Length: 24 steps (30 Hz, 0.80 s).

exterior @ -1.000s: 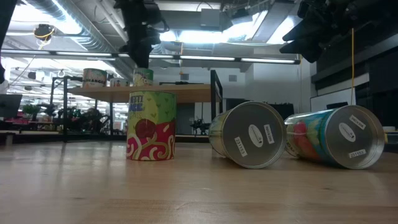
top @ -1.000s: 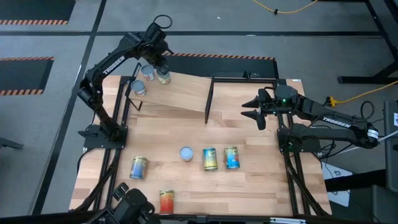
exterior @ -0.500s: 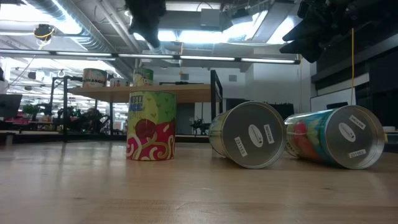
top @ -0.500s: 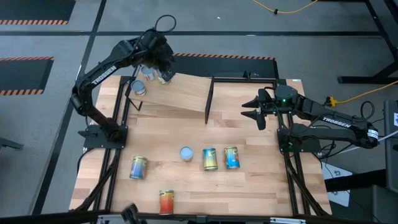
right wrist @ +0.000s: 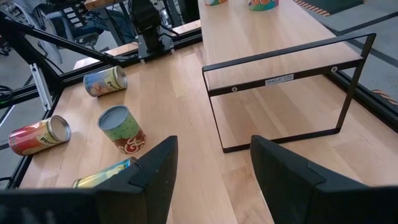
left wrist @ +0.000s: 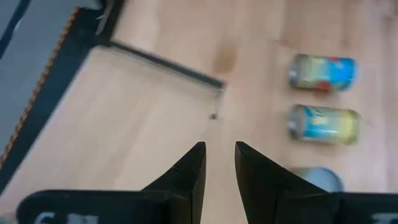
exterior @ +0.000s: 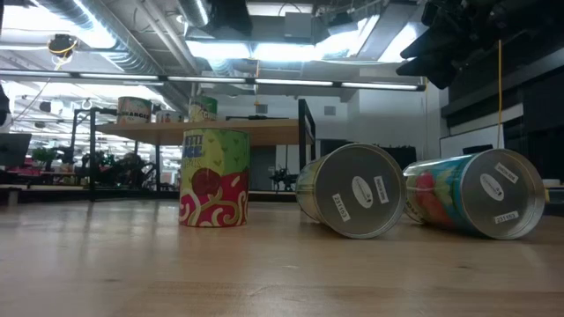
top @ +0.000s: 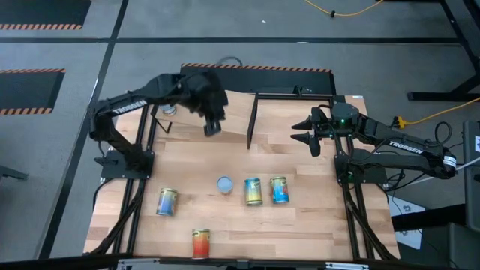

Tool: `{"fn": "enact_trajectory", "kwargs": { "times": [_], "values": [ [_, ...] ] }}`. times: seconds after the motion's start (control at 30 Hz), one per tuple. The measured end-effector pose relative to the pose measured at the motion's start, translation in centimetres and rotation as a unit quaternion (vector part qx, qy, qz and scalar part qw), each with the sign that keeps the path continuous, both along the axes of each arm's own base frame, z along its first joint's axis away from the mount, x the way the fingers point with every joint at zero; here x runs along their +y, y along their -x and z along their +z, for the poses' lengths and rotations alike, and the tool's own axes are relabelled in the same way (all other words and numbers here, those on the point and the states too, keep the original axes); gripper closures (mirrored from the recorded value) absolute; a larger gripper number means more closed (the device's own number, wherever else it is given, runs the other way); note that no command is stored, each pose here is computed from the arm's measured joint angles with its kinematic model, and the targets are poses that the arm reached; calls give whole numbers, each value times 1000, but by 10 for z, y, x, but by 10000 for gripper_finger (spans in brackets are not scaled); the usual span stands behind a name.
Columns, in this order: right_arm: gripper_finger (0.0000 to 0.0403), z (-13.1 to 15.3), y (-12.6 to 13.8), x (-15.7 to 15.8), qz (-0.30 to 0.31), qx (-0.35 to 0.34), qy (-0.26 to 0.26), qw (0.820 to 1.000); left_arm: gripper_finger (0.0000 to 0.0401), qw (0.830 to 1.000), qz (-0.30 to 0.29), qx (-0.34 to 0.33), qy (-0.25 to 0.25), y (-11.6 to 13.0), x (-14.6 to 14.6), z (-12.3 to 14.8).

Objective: Pick and place cans onto a shelf
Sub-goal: Put the canned spaghetti on the shelf aligned with the other canned chicken

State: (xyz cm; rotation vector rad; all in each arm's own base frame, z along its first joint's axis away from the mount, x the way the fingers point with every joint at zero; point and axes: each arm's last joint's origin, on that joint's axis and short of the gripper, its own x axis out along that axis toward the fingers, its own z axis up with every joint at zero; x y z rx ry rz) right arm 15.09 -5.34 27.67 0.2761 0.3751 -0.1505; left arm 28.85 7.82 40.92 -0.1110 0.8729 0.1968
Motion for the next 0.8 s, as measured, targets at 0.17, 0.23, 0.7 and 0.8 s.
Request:
{"fn": "enact_trajectory", "kwargs": {
  "times": [0.17, 0.23, 0.7, 0.8],
  "values": [
    [196, 0, 0, 0, 0, 1, -1, 1000, 322, 998, -64, 9, 2, -14, -37, -6],
    [196, 0, 0, 0, 0, 2, -1, 1000, 322, 996, -89, 9, 2, -20, -52, -8],
    [196, -1, 0, 0, 0, 5, -2, 1000, 322, 976, -183, 118, 4, -73, -116, -74],
    [196, -1, 0, 0, 0, 5, -2, 1000, 322, 970, -191, 148, 1, -82, -121, -91]
  ]
}}
